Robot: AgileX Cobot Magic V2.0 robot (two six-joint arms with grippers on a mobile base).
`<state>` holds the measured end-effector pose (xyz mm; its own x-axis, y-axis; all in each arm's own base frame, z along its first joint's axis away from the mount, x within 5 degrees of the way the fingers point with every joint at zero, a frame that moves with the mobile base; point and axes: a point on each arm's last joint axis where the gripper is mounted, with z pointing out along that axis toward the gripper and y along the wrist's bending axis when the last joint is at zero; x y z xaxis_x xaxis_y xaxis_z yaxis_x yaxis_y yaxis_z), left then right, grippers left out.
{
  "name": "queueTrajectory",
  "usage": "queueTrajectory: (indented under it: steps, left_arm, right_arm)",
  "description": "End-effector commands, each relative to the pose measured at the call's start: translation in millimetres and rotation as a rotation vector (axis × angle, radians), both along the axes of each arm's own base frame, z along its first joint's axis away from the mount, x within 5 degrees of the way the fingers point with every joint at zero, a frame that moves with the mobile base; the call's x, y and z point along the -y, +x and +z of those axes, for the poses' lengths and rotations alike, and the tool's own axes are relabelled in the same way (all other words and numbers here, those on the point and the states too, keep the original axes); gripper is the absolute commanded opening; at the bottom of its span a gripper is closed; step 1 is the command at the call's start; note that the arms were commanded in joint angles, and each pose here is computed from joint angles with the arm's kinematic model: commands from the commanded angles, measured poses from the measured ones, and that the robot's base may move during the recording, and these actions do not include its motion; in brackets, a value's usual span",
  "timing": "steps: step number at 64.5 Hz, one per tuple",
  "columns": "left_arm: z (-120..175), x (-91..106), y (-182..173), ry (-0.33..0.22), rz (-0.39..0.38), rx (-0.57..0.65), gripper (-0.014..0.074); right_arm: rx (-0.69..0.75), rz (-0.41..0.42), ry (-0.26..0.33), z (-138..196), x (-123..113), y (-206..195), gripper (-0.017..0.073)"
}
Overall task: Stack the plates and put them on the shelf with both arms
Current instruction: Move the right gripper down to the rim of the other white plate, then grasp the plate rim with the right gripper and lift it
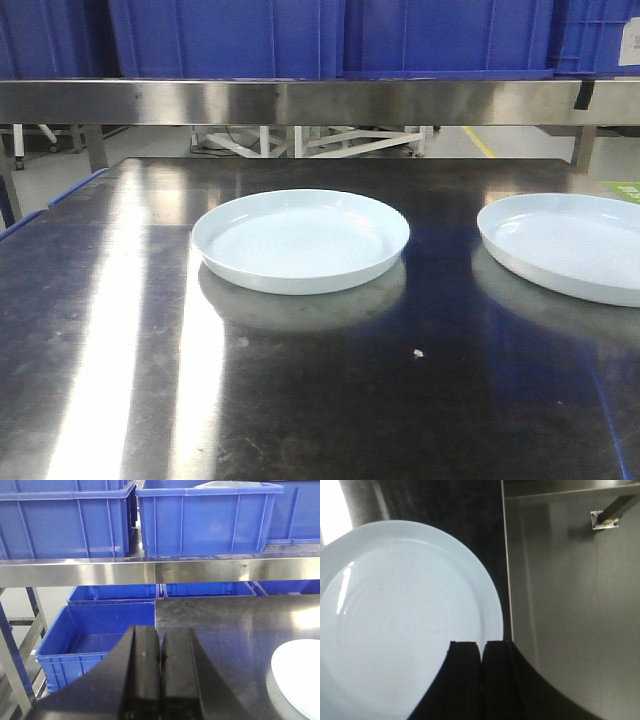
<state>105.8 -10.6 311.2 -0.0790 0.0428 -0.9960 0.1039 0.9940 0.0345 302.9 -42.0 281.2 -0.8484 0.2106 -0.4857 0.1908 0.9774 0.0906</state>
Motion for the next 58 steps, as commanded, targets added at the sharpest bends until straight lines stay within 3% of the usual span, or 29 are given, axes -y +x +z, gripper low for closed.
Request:
queueTrajectory:
  steps: [1, 19, 58]
  left_arm:
    - [17, -0.5, 0, -0.026, 0.006, 0.107, 0.0083]
    - [17, -0.5, 0, -0.026, 0.006, 0.107, 0.0083]
    - [17, -0.5, 0, -0.026, 0.006, 0.107, 0.0083]
  right_arm:
    - [0.023, 0.023, -0.032, 15, 7, 5, 0.0075]
    - [-0.054, 0.025, -0.017, -8, 12, 26, 0.0402]
    - [-0.155, 0.032, -0.002, -52, 19, 59, 0.0403]
